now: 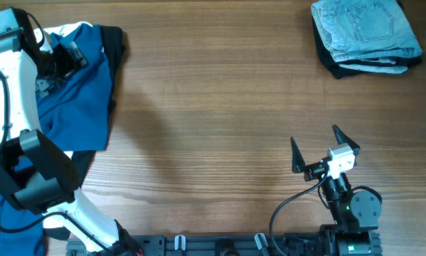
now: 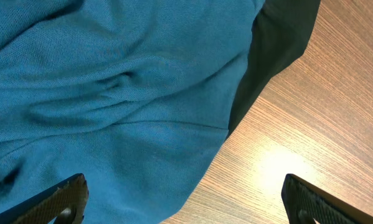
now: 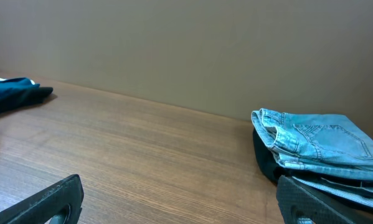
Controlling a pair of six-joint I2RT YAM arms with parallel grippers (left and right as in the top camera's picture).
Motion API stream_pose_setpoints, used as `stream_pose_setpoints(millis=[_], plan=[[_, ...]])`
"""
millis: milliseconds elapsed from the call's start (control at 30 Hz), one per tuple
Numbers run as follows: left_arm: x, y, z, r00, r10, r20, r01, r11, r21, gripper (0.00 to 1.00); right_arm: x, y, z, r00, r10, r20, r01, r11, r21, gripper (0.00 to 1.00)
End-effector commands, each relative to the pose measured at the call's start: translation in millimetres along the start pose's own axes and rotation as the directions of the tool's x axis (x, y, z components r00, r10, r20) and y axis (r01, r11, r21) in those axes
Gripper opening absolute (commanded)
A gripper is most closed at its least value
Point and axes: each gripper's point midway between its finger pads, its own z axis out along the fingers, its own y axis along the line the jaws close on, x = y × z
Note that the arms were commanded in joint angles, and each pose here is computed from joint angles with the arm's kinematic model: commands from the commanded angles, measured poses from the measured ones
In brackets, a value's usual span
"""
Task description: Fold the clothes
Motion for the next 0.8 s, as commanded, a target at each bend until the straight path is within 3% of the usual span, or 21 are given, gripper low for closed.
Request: stream_pose_setpoints(millis=[0,300,467,633,767], plan=[[-2.1,0.3,2.2,1.000,0.011,-0.001,-0.011,1.000,-0.002,1.00,0.7,-1.9,0.0,1.000,-0.013,-0.002,0.013,1.000,0.013,1.00],[-5.9,7.0,-5.7,0.999,0.015,0.029,-0.014,0.999,-0.049,1.00,0.7,-1.9,0.0,1.000,-0.013,-0.002,0.013,1.000,0.013,1.00],[-14.0,-10.3,-89.4,0.974,0.053,0.220,-0.048,0.998,-0.027,1.00,0.7,-1.9,0.0,1.000,-0.012,-0.002,0.012,1.000,0.013,1.00],[-24.2,-37.8,-204.8,0.803,0.075,0.591,-0.129,0.990,0.050,1.00,0.7,-1.9,0.0,1.000,-0.013,-0.002,0.013,1.000,0.013,1.00],[1.1,-49.0,-216.1,0.658,0.070,0.750,-0.214,0.972,0.098,1.00,0.7,-1.9,0.0,1.000,-0.013,-0.002,0.013,1.000,0.013,1.00]])
